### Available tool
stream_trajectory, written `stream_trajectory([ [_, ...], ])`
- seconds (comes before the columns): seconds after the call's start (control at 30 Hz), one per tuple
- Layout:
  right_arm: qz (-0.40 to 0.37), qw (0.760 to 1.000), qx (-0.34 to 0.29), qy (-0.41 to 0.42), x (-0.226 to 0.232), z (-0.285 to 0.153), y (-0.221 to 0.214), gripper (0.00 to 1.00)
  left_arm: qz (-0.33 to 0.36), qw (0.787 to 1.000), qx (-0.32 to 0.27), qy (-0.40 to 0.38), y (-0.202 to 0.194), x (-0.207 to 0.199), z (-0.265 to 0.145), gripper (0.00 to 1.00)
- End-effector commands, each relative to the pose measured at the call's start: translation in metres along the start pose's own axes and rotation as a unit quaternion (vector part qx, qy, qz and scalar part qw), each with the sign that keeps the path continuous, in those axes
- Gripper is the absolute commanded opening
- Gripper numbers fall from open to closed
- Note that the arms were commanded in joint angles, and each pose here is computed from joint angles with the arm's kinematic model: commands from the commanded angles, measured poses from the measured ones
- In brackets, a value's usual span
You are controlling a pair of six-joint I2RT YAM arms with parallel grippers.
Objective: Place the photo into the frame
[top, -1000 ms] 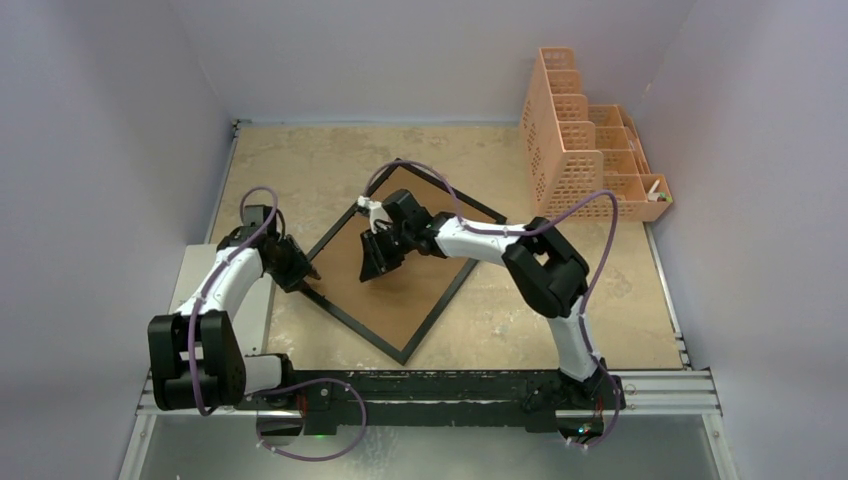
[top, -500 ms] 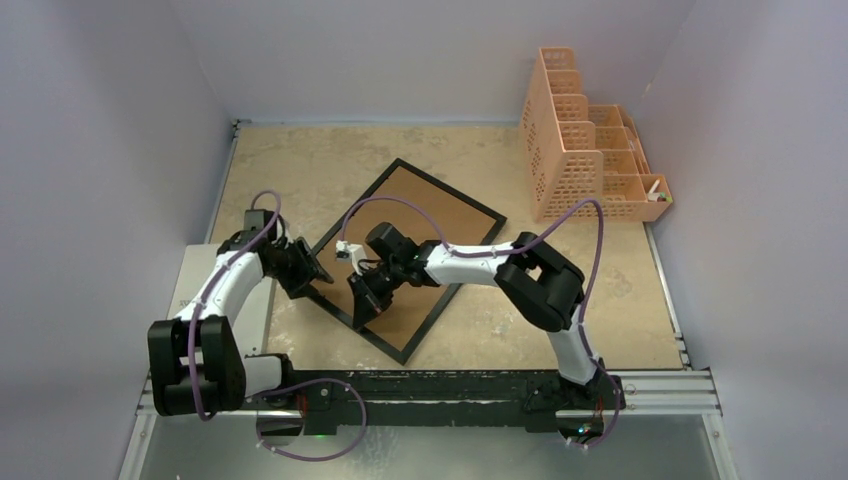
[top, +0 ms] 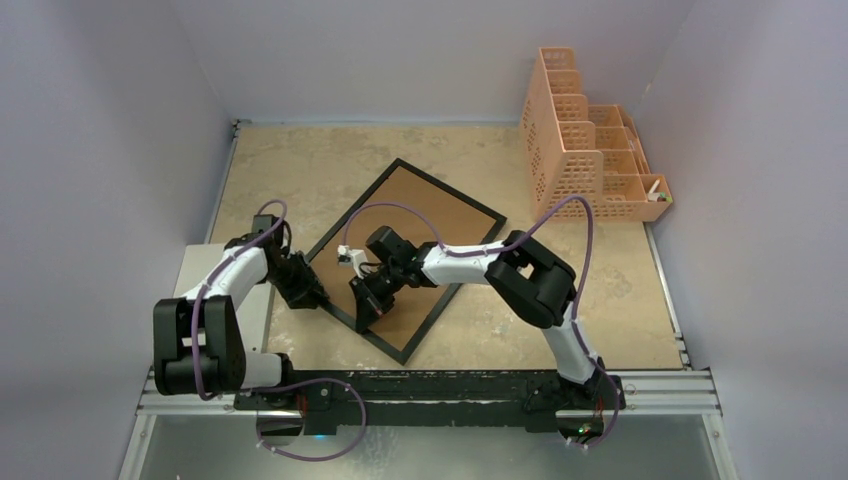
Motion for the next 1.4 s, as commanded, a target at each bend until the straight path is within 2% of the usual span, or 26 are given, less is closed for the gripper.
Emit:
stream_trajectory([
  [0.0, 0.044, 0.997, 0.029, -0.057, -0.037, 0.008, -0.021, 0.04, -0.006, 0.998, -0.009, 0.055, 0.002, 0.007, 0.006, 0.35],
  [0.2, 0.083, 0.992, 0.027, -0.092, -0.073, -0.001, -0.029, 0.02, -0.001, 0.998, -0.013, 0.064, 0.002, 0.006, 0.005, 0.28],
  [0.63, 0.107, 0.982, 0.026, -0.156, -0.113, -0.014, -0.035, 0.01, -0.003, 0.997, -0.015, 0.07, 0.002, 0.006, 0.005, 0.26],
  [1.13, 0.116, 0.974, 0.025, -0.191, -0.131, -0.026, -0.038, 0.02, -0.007, 0.997, -0.015, 0.076, 0.002, 0.007, 0.005, 0.24],
  [1.37, 0.109, 0.976, -0.01, -0.191, -0.126, -0.028, -0.029, 0.03, -0.009, 0.997, -0.015, 0.074, 0.002, 0.007, 0.005, 0.24],
])
Point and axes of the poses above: each gripper's point midway between its finger pads, its own z axis out along the fingers, its own x axis along the line the jaws close on, y = z × x, the point moved 6 cm from there along -z, back along the fingers, and after that the axes turned 4 degrees about z, right-handed, at the moved point
